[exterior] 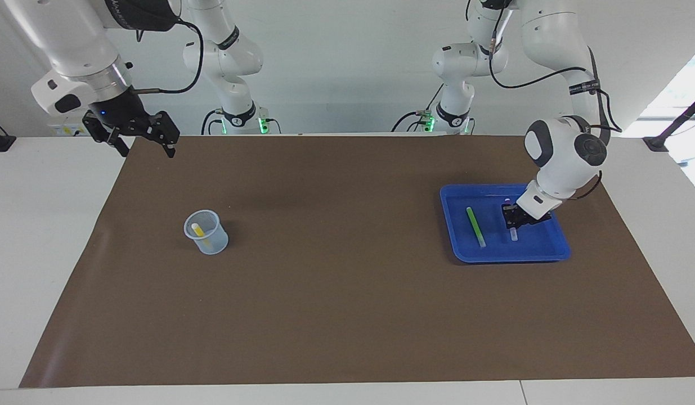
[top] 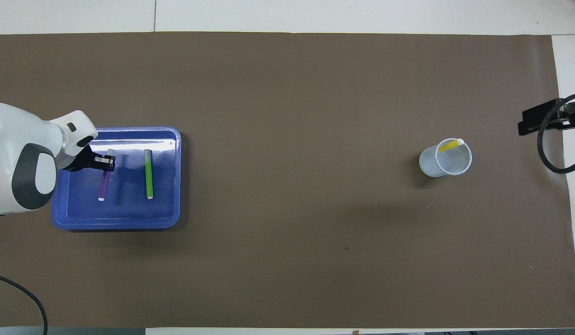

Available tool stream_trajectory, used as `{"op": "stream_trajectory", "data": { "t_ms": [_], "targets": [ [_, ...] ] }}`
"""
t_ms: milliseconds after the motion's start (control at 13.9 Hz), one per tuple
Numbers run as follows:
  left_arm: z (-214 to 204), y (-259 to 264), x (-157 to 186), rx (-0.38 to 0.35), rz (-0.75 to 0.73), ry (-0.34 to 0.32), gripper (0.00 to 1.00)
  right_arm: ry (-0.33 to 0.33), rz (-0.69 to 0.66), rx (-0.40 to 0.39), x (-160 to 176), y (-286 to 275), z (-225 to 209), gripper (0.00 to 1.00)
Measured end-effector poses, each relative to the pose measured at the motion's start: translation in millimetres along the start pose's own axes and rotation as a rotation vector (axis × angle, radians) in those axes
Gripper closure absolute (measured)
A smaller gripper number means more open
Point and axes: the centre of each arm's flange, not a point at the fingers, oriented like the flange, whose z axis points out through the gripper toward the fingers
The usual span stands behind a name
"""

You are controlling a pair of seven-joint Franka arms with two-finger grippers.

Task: Transfer and insert pens with both arms
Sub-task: 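Grasp the purple pen in the tray with the left gripper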

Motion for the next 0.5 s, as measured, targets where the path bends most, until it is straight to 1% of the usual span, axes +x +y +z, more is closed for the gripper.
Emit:
{"op": "stream_trajectory", "data": {
  "t_ms": [216, 504],
  "targets": [
    [-30.9, 1.2, 6.0, -0.015, -0.037, -0.054, 0.83, -0.014, 0.001, 0.0, -7.7, 0.3, -0.2, 0.0],
    [-98.9, 26.1, 12.4, -0.086, -0.206, -0.115, 0.83, -0.019, 0.002, 0.0, -13.2, 0.5, 0.3, 0.0]
  ]
}}
